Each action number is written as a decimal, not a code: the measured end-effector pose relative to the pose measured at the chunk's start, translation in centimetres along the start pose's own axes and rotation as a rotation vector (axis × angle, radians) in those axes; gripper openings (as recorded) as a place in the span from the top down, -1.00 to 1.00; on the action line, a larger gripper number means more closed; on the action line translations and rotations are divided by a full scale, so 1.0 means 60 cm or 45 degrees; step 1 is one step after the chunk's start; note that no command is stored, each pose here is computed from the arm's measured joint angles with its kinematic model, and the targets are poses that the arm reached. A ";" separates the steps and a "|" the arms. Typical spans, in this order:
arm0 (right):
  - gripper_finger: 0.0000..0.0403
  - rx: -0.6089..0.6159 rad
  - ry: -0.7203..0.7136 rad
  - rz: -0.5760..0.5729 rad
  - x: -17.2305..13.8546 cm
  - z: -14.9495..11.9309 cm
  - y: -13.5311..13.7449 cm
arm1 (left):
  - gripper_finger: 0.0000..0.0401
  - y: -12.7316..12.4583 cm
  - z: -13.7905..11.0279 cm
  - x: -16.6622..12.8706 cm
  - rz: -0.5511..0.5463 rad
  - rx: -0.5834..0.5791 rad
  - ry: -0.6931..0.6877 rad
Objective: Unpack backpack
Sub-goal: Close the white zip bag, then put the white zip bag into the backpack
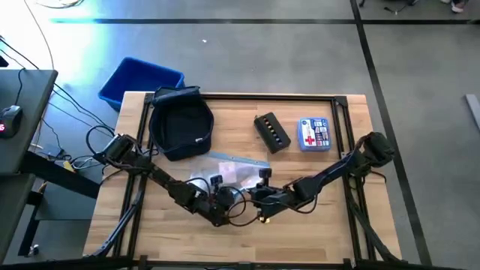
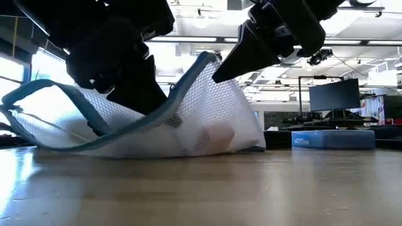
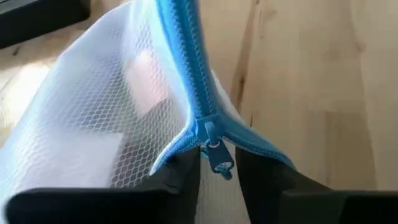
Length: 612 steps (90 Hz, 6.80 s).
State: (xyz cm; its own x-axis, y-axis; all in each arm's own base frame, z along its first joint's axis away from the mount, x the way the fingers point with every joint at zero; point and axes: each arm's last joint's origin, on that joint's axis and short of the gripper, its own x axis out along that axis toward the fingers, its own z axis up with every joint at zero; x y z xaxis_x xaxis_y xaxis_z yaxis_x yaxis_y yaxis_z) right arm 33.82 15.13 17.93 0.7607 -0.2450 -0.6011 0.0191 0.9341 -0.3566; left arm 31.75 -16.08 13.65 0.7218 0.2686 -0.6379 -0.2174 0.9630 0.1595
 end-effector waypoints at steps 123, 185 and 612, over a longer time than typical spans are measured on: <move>1.00 -0.062 0.035 -0.001 0.000 -0.005 0.001 | 1.00 -0.014 -0.097 -0.220 0.745 -0.155 0.720; 0.82 -0.179 0.171 0.057 -0.002 -0.024 0.001 | 0.95 -0.069 -0.082 -0.200 0.388 -0.121 0.229; 1.00 -0.581 0.311 0.112 -0.003 -0.095 0.173 | -0.02 0.351 0.061 -0.124 0.340 -0.224 0.928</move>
State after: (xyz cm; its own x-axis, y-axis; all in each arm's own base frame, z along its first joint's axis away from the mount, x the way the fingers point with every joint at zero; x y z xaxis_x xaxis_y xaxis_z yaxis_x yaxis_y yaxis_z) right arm 30.21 23.38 10.27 0.5722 -0.2750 -0.7726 -0.3643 0.7588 -0.5399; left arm 24.23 2.28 24.52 0.0318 0.3480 -0.9370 -0.4669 0.8340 0.2939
